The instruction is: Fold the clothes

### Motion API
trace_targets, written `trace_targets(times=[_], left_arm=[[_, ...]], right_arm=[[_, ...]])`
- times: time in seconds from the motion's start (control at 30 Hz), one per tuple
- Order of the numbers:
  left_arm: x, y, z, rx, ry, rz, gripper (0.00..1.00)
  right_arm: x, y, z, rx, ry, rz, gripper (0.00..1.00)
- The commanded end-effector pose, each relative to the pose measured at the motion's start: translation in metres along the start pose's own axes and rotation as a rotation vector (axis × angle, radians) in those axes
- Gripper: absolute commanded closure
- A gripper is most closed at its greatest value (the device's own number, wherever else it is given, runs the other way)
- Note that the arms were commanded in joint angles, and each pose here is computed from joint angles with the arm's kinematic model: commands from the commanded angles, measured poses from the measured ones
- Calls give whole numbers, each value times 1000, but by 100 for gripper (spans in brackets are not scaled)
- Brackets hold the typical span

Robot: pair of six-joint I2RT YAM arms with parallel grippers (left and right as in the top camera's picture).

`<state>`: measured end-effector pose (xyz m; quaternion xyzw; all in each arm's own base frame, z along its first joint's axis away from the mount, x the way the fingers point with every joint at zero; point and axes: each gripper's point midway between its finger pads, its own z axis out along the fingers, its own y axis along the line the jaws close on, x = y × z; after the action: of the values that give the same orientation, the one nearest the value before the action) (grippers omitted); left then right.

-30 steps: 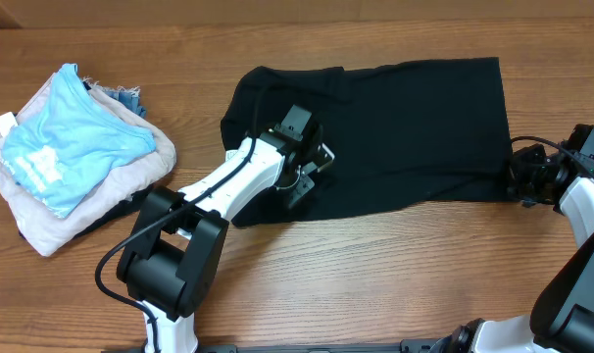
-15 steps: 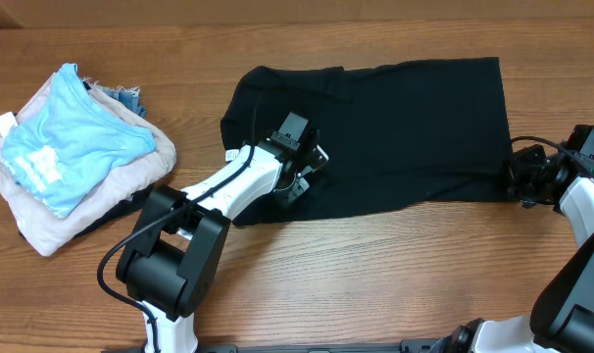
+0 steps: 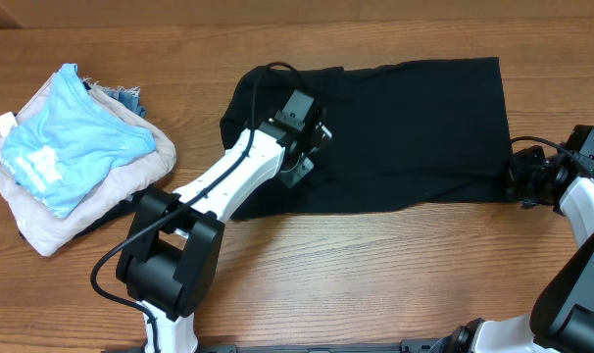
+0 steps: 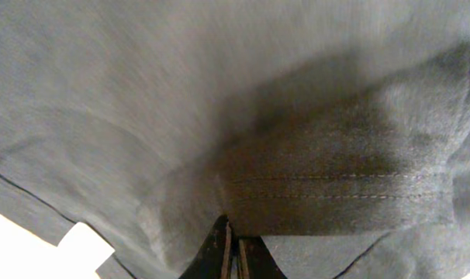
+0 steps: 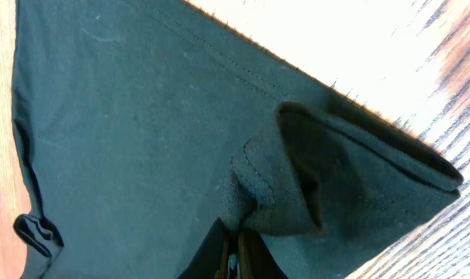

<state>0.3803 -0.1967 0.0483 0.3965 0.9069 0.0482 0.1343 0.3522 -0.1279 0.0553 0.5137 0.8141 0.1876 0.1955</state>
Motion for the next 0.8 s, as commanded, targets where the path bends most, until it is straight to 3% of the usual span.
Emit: trace_targets(times=[0.0,0.7,0.73,0.77], left_arm=[[-11,14,-6,-36,-31,-39,96],[-31,45,-8,-99,-133,-32,96],[-31,46,-8,-100,-134,-32,95],[-31,46,-8,-100,-133,-33,84]], right_arm=[[-3,-1,1,7,-9,0,96],[-8,3,1,-10,-28,-9,96],[-8,4,1,-11,-30,-10,96],[-9,5,1,-14,-33,-11,95]])
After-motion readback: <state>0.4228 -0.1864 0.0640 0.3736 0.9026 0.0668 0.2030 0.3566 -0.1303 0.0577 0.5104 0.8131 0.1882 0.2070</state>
